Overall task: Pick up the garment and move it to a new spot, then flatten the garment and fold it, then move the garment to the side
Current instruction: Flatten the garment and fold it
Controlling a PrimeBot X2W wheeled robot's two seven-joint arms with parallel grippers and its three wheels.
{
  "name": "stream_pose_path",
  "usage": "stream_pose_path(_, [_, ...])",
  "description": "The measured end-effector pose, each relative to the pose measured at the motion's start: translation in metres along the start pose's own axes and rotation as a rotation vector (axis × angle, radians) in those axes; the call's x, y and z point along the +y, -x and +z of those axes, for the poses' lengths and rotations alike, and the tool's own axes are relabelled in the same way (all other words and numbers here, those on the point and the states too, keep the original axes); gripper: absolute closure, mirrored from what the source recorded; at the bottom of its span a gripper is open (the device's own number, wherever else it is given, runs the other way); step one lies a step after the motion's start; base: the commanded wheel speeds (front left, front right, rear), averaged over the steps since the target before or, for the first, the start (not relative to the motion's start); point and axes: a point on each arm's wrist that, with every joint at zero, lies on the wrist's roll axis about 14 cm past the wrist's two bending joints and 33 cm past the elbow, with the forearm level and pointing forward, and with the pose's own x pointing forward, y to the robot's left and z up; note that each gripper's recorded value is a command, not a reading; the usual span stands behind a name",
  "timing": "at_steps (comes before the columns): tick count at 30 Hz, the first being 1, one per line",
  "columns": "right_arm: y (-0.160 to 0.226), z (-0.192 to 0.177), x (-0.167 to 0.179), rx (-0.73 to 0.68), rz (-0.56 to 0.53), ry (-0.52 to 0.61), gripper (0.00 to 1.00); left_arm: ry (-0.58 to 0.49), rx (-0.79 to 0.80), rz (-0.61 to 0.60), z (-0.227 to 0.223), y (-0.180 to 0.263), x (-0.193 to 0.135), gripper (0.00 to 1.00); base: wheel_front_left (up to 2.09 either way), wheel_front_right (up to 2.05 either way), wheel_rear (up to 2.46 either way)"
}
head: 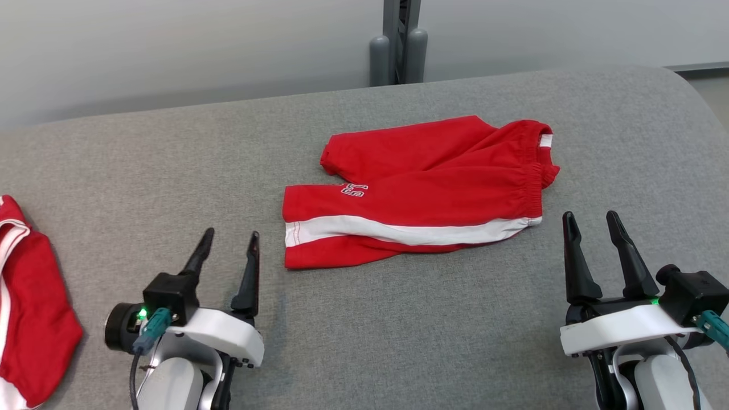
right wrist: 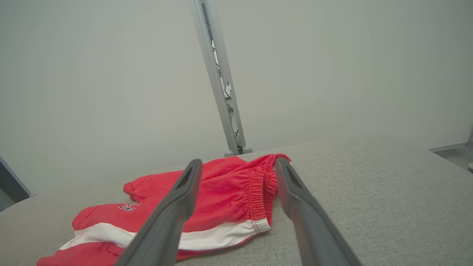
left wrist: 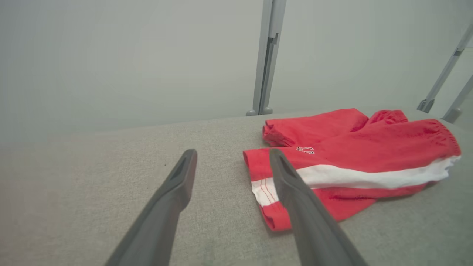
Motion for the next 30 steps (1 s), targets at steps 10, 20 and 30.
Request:
stream_pose_path(10, [0.002, -0.013, -0.016, 0.036, -0.045, 0.004, 0.00, -0.004, 0.225, -0.102, -0.044, -0.032, -0.022, 0.00, 0.00, 0.00, 0.00])
stream_pose_path(20, [0.002, -0.020, -0.032, 0.057, -0.091, 0.010, 0.00, -0.030, 0.400, -0.165, -0.088, -0.048, -0.036, 0.00, 0.00, 0.00, 0.00])
stream_pose_path(30, [0.002, -0.022, -0.035, 0.061, -0.099, 0.004, 0.00, -0.065, 0.440, -0.180, -0.100, -0.053, -0.038, 0.45, 0.00, 0.00, 0.00])
